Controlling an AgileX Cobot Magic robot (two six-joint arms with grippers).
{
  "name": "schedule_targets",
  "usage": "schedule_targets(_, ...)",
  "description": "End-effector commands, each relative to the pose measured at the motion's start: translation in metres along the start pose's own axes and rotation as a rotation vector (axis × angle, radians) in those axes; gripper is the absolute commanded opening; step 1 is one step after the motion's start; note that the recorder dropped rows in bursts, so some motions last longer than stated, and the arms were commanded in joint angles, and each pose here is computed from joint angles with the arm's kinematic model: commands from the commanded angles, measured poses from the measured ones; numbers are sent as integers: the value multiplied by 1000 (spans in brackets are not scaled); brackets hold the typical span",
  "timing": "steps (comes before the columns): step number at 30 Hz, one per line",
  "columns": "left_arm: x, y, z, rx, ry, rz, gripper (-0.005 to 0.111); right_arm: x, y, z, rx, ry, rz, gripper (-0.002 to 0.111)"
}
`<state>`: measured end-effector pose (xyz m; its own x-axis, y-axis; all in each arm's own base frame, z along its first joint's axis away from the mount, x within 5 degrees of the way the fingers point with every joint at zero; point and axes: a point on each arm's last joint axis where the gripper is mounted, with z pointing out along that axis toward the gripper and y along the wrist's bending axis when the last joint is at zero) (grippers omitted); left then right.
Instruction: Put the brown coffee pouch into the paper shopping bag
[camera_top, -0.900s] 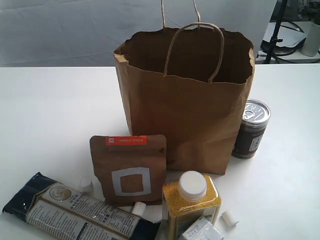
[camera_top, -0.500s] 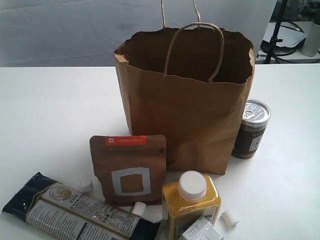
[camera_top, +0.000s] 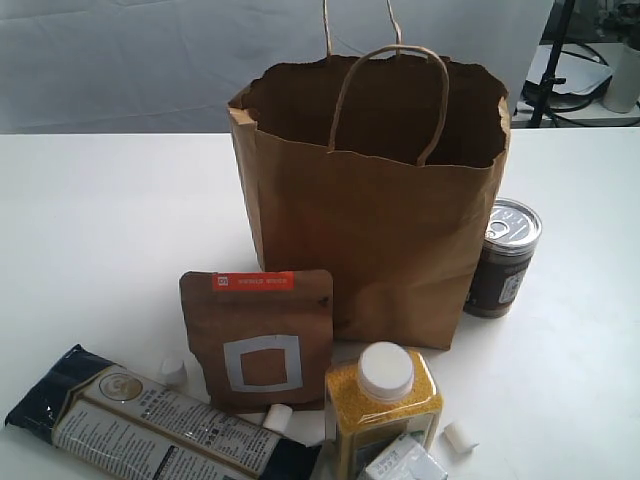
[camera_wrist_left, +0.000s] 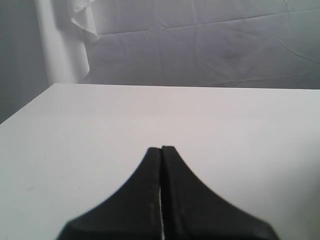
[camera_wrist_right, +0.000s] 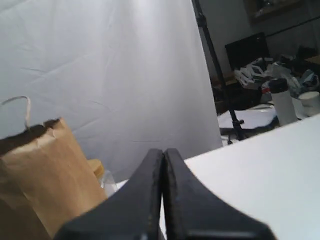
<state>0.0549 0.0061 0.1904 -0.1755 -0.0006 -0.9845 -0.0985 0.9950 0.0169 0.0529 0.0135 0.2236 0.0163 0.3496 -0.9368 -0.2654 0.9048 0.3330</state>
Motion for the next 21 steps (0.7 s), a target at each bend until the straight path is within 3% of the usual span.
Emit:
schedule_targets(1, 1, 0, 0, -5, -4, 1, 0, -63, 29, -2, -183, -104, -48, 0)
schedule_targets(4, 1, 0, 0, -5, -4, 1, 0, -94, 55, 12, -334, 48, -154, 0)
schedule_targets(6, 1, 0, 0, -5, -4, 1, 0, -111, 86, 33, -512, 219, -323, 0)
schedule_targets(11, 1, 0, 0, -5, -4, 1, 0, -120, 155, 67, -856, 498, -568, 0)
schedule_targets(13, 1, 0, 0, -5, -4, 1, 0, -121, 178, 80, -931, 585, -622, 0)
schedule_targets(17, 1, 0, 0, -5, -4, 1, 0, -95, 229, 118, -1073, 870, -765, 3)
schedule_targets(21, 1, 0, 0, -5, -4, 1, 0, -67, 257, 145, -1120, 1083, -820, 22)
